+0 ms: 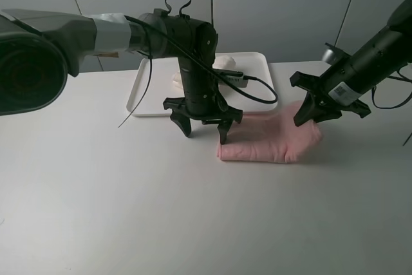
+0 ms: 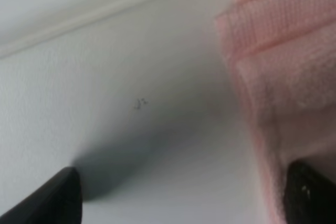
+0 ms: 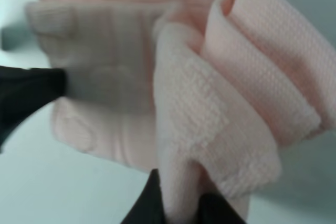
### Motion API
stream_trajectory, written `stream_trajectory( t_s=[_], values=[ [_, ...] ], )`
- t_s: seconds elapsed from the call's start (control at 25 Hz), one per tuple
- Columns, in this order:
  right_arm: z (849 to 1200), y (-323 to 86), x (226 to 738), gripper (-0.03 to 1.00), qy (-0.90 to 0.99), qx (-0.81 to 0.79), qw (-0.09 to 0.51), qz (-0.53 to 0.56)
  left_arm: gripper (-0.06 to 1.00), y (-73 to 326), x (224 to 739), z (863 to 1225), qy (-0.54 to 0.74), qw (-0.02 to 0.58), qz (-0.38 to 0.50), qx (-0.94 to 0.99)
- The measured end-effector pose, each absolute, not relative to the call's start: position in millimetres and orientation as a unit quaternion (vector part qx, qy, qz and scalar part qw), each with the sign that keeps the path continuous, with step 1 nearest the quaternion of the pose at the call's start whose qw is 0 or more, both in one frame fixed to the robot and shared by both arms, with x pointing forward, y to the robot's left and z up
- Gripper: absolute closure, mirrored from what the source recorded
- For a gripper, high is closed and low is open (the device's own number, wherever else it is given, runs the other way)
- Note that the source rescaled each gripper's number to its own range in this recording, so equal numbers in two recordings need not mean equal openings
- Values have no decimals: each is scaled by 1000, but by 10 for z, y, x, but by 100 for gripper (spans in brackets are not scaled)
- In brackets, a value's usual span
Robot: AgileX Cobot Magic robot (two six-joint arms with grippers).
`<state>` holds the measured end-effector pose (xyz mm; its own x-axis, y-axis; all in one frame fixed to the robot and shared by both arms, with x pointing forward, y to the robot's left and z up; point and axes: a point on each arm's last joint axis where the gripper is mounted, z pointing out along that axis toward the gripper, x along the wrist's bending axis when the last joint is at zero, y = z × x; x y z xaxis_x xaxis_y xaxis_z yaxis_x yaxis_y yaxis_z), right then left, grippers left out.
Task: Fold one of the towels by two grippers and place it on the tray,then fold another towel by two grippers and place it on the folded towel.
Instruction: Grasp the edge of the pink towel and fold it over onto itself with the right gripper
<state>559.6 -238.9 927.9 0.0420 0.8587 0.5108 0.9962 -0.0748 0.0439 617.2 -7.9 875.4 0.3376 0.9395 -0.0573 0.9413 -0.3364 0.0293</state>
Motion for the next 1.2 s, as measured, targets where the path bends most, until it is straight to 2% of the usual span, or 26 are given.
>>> stream_trajectory(
  t_s=[0.2, 0.56, 1.04, 1.2],
  values=[
    [9363, -2242, 5623, 92, -638, -686, 214, -276, -5, -78, 6172, 8754, 575, 28, -15, 817],
    [9014, -1864, 5663, 92, -618, -658, 285, -320, -5, 27, 6239, 8755, 581, 26, -30, 813],
    [8825, -1834, 5644, 92, -609, -650, 281, -357, -5, 69, 6272, 8762, 569, 31, -42, 821],
    [8822, -1838, 5654, 92, -608, -652, 276, -358, -5, 118, 6351, 8877, 556, 38, -55, 829]
  ],
)
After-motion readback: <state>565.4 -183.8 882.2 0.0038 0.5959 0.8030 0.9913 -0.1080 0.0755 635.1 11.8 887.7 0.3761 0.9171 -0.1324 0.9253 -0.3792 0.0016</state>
